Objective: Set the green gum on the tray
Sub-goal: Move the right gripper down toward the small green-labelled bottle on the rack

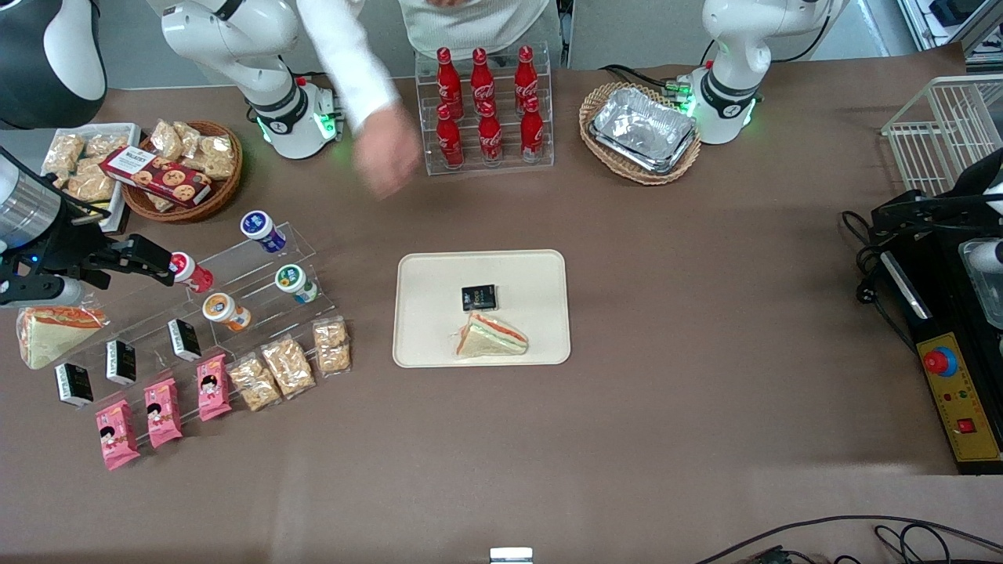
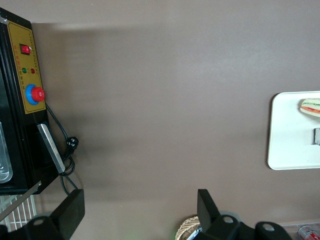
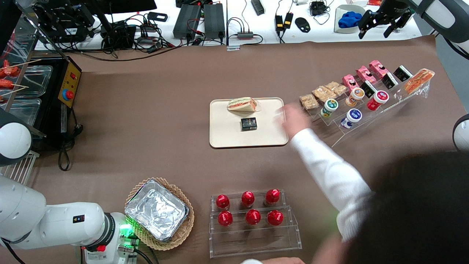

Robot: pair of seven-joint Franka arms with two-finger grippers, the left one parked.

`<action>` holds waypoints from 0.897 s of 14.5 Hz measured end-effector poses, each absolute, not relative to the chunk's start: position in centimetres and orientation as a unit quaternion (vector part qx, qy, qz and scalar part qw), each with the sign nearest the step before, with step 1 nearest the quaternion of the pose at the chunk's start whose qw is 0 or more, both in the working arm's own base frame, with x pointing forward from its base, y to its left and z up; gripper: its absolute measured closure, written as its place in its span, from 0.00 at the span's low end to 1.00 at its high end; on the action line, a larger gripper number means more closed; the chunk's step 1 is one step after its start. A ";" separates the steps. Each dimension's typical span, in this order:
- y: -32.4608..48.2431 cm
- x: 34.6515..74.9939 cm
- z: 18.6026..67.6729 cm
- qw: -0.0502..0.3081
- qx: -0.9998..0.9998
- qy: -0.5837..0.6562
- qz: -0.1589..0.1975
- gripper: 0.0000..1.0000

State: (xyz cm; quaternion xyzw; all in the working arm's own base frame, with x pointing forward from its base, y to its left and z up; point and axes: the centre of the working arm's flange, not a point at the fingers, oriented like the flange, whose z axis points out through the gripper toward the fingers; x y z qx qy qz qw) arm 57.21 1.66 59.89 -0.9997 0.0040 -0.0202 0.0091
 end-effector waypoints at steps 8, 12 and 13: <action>3.5 57.3 58.8 0.009 -1.000 -0.019 -0.011 0.00; 6.2 57.2 55.0 0.009 -0.999 -0.042 -0.008 0.00; 6.3 56.9 53.6 0.009 -0.999 -0.043 -0.013 0.00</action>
